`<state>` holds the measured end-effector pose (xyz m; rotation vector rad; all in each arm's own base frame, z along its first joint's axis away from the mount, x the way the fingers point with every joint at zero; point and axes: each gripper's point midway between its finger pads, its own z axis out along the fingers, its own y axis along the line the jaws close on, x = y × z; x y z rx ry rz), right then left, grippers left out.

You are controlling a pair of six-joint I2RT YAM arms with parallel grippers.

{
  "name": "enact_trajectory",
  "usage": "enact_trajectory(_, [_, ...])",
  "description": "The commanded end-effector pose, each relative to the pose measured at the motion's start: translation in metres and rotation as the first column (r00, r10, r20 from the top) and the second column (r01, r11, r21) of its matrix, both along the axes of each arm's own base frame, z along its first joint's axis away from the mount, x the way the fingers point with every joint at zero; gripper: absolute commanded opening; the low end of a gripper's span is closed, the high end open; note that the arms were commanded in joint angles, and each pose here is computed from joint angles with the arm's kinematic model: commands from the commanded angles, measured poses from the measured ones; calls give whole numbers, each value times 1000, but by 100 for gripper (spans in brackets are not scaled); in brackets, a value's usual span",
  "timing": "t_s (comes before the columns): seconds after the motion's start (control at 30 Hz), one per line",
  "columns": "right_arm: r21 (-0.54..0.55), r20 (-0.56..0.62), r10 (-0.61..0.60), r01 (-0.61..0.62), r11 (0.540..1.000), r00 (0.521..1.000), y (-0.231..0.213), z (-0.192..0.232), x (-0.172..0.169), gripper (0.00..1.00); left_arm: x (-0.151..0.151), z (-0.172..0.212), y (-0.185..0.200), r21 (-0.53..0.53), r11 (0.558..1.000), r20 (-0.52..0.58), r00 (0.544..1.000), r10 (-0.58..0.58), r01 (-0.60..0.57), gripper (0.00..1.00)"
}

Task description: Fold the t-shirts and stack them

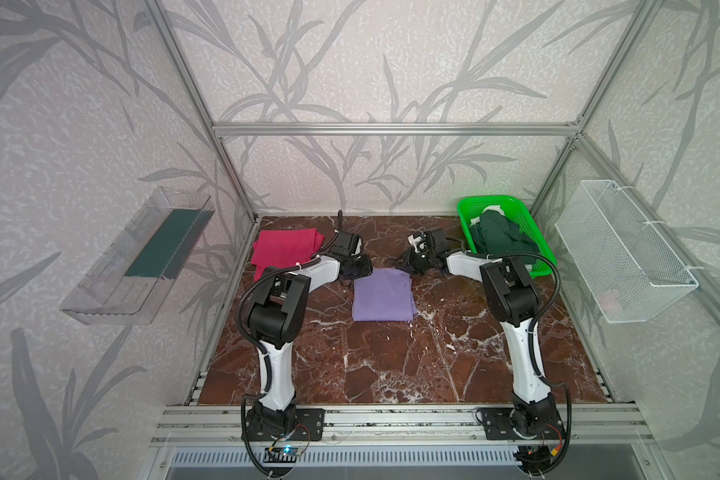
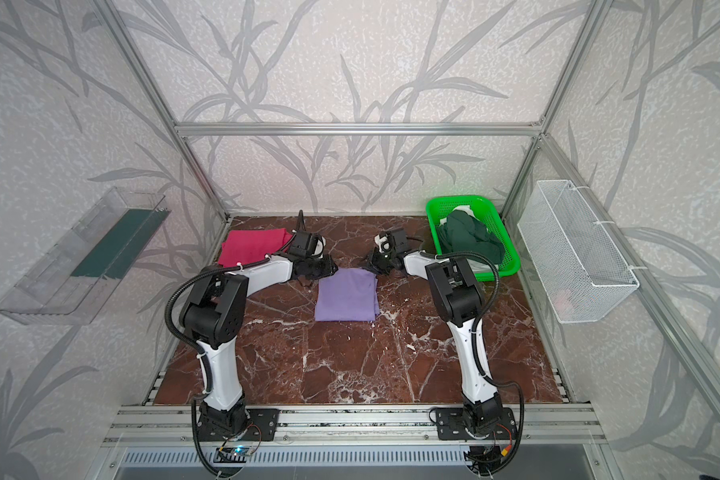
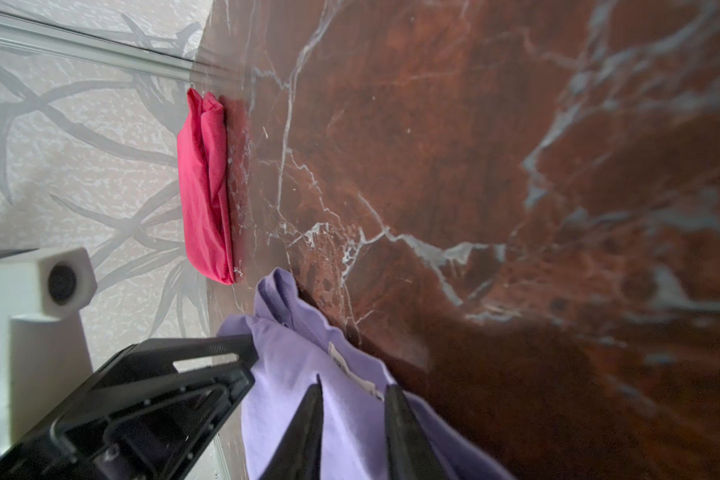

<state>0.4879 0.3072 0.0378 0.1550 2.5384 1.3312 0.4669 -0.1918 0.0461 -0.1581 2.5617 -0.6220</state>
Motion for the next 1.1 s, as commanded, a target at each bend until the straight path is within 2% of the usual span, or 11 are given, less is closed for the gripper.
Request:
enact_trajectory(0.0, [-14,-23,4,-4,1000,1000,-8,-13,1,27,16,2,12,-32,999,29,999,40,-39,30])
enact_trajectory(0.27, [-71,-55,4,-8,997,999,-20,-39,-5,27,23,-1,9,-147,989,77,997,1,10,30])
enact_trajectory(0.47, [-75,12,16,-16,997,1000,-20,-11,0,27,11,5,24,-86,996,73,997,24,-17,31])
enact_trajectory(0.57, [-85,73,23,-17,996,997,-21,19,5,29,-8,11,36,-49,997,34,998,61,-59,43])
enact_trajectory(0.63, [-86,100,24,-15,996,995,-22,40,6,31,-31,8,37,-50,998,-17,999,42,-43,54])
enact_trajectory(0.7, [-94,153,42,-28,995,987,-23,61,5,32,-52,7,33,-75,997,-56,998,7,-11,60])
enact_trajectory(0.8, [-102,201,42,-21,995,979,-28,87,-2,37,-78,5,29,-100,994,-90,995,-42,33,62])
enact_trajectory(0.87, [-115,217,47,-22,993,975,-33,98,-13,45,-90,1,28,-87,994,-108,991,-74,65,63])
enact_trajectory(0.93, [-137,228,60,-29,990,972,-39,104,-28,51,-95,-4,24,-87,992,-127,986,-104,93,64])
enact_trajectory(1.07, [-252,228,98,-39,967,969,-59,98,-72,65,-92,-9,15,-85,988,-131,982,-139,128,65])
